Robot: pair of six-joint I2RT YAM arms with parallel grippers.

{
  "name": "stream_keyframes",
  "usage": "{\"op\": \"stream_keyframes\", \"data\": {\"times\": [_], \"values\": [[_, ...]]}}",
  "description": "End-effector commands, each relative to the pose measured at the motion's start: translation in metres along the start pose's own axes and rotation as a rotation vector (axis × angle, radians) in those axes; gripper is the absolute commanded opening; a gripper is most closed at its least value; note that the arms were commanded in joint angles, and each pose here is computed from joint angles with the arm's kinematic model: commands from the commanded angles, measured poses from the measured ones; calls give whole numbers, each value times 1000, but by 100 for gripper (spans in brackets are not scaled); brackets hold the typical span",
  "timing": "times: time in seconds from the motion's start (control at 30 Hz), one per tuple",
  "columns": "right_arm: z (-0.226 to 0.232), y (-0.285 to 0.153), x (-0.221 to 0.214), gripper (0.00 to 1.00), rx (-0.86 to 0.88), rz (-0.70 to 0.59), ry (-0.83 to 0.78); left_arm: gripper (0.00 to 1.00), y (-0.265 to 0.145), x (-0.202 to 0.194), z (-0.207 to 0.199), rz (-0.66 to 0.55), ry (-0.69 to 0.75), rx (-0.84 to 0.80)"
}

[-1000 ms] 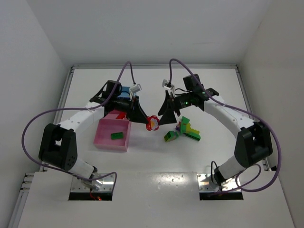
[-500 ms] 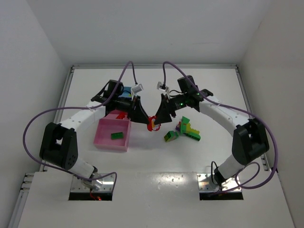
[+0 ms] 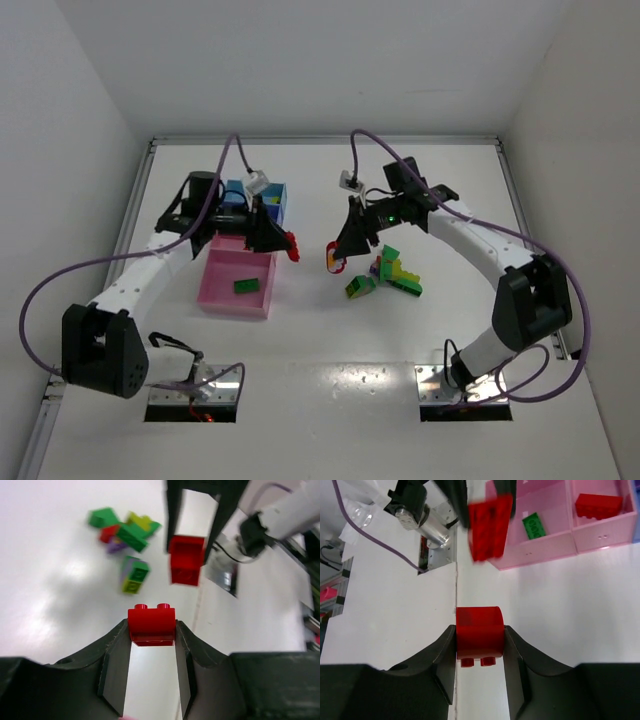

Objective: Sort the legos into containers by color

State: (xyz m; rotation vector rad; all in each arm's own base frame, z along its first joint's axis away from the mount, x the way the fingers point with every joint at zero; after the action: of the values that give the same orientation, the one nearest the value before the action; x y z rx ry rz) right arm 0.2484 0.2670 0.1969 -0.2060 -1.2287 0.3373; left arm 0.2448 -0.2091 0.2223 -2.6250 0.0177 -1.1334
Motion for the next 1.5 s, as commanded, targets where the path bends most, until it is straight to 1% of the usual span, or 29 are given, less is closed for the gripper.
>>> {"op": "stream_keyframes", "data": {"times": [0.0,0.03,0.07,0.17,0.2,0.3,0.37,0.4,0.43,0.57,0.6,0.67,0.7,0.77,0.87,0.93,0.97,1.0,1.07,1.1,1.17,1.2,1.27,1.3,1.4,1.43,1.47], "values": [[1,-18,20,12,-36,-35,-95,16,-29,19,18,-107,67,146],[-1,-18,19,12,-46,-30,-95,16,-41,21,25,-130,46,189],[-5,-22,22,12,-69,-30,-103,16,-48,18,39,-135,20,275],[-14,-21,32,11,-119,-33,-136,16,-72,23,66,-172,2,470],[-17,-20,40,11,-150,-43,-157,16,-85,21,82,-193,-17,616],[-26,-18,49,10,-204,-68,-160,16,-110,10,110,-216,-79,831],[-36,-11,56,7,-248,-90,-164,16,-117,1,121,-219,-105,905],[-42,-9,55,7,-266,-97,-153,16,-119,1,123,-221,-106,925],[-42,-6,67,7,-276,-133,-161,16,-120,-1,125,-227,-116,938],[-53,18,75,7,-308,-159,-121,16,-128,-2,136,-236,-118,1009],[-55,21,84,7,-314,-170,-131,16,-130,-1,139,-257,-118,1030],[-59,37,83,7,-314,-164,-116,16,-130,-4,144,-262,-129,1044],[-60,41,90,6,-317,-172,-133,16,-133,1,146,-285,-123,1065],[-63,56,88,6,-312,-158,-133,19,-135,2,148,-296,-115,1075],[-65,69,90,6,-310,-155,-130,20,-134,-2,155,-296,-133,1086],[-67,73,95,6,-320,-159,-138,20,-135,0,159,-304,-127,1098],[-72,74,91,6,-333,-151,-129,21,-136,-6,163,-292,-141,1117],[-76,75,92,6,-348,-150,-128,21,-136,-3,163,-303,-132,1116],[-75,78,92,6,-351,-146,-139,22,-136,-7,168,-296,-140,1126],[-78,79,92,6,-351,-145,-138,26,-136,-8,172,-293,-143,1137],[-82,80,95,6,-362,-150,-153,30,-135,-13,177,-284,-152,1138],[-85,82,94,6,-362,-148,-151,33,-135,-16,180,-274,-162,1148],[-89,83,98,6,-373,-153,-156,38,-134,-18,182,-266,-168,1149],[-92,90,92,6,-372,-138,-145,44,-134,-18,182,-266,-168,1149],[-101,92,102,6,-394,-153,-171,59,-135,-20,185,-263,-180,1143],[-103,99,97,6,-395,-142,-165,68,-138,-18,183,-276,-180,1137],[-106,101,100,6,-396,-148,-171,71,-138,-18,183,-278,-184,1122]]}}
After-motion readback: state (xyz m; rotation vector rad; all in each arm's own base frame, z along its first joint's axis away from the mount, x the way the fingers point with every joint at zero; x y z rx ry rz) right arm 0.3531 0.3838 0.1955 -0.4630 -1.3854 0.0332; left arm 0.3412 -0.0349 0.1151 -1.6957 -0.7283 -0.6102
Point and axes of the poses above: each gripper's point midway between its finger pads, its own y axis out along the fingers, its own z axis along the line the jaws close on, x = y × z, the point moved 2 cm from there along -y, back along the fingers, and after that the axes turned 10 degrees about -y, right-handed, at the moved point
